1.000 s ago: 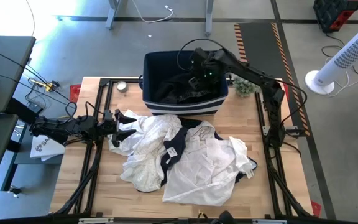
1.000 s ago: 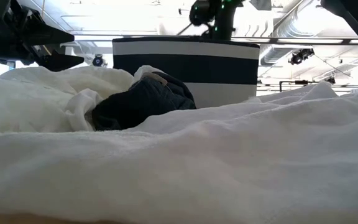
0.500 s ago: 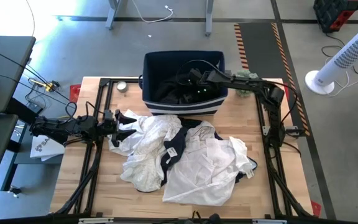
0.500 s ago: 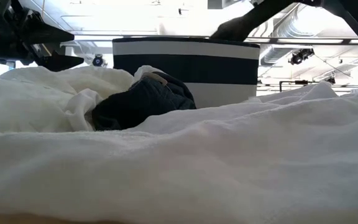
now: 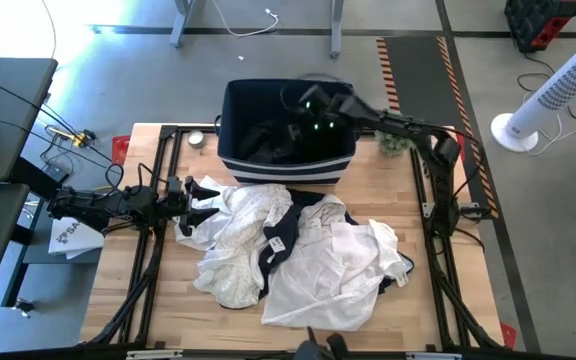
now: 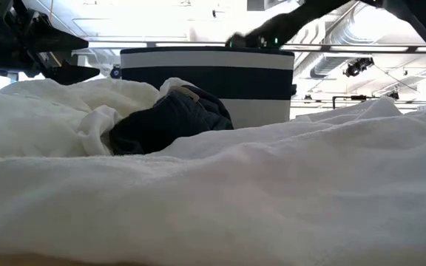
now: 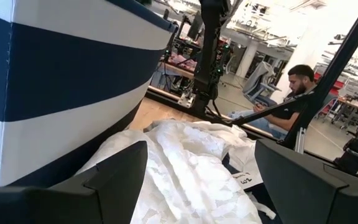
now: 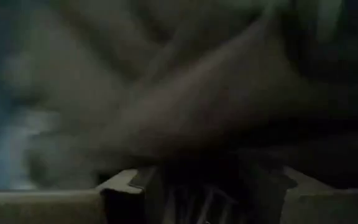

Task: Sort clothes
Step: Put the black boxer into the blue bin, then put the blue shorts into the blue bin

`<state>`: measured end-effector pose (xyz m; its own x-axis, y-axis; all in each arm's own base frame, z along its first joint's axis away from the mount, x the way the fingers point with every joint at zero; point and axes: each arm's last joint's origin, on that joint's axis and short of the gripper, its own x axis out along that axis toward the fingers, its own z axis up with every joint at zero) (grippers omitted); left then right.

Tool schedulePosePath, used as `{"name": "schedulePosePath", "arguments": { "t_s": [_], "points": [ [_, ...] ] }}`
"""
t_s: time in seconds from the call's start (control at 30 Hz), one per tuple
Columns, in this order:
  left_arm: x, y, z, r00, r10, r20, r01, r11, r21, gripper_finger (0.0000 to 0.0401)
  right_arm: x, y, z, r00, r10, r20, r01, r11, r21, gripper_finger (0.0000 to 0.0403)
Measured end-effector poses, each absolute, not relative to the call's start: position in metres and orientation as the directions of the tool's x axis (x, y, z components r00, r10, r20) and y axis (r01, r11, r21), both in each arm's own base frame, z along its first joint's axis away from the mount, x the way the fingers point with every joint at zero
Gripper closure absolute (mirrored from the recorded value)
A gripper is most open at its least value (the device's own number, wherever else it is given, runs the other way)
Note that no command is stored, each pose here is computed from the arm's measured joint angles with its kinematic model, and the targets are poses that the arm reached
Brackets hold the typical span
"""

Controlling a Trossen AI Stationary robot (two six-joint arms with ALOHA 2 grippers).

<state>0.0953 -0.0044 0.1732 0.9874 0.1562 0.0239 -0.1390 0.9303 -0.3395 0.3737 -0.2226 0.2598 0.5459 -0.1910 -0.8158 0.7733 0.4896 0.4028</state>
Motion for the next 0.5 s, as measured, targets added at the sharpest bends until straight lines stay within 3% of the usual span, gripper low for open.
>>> {"name": "schedulePosePath", "arguments": {
  "t_s": [0.27,0.5],
  "points": [
    [0.095,-0.004,0.173,0.987,0.156,0.024,-0.139,0.930,-0.339,0.0105,0.364,-0.180,0.391,0.709,-0.236,-0.665,0.556,0.767,0.321,0.0245],
    [0.095,-0.004,0.173,0.987,0.157,0.024,-0.139,0.931,-0.339,0.0105,0.325,-0.089,0.464,0.784,-0.108,-0.612,0.286,0.937,0.200,0.0245]
  ]
}}
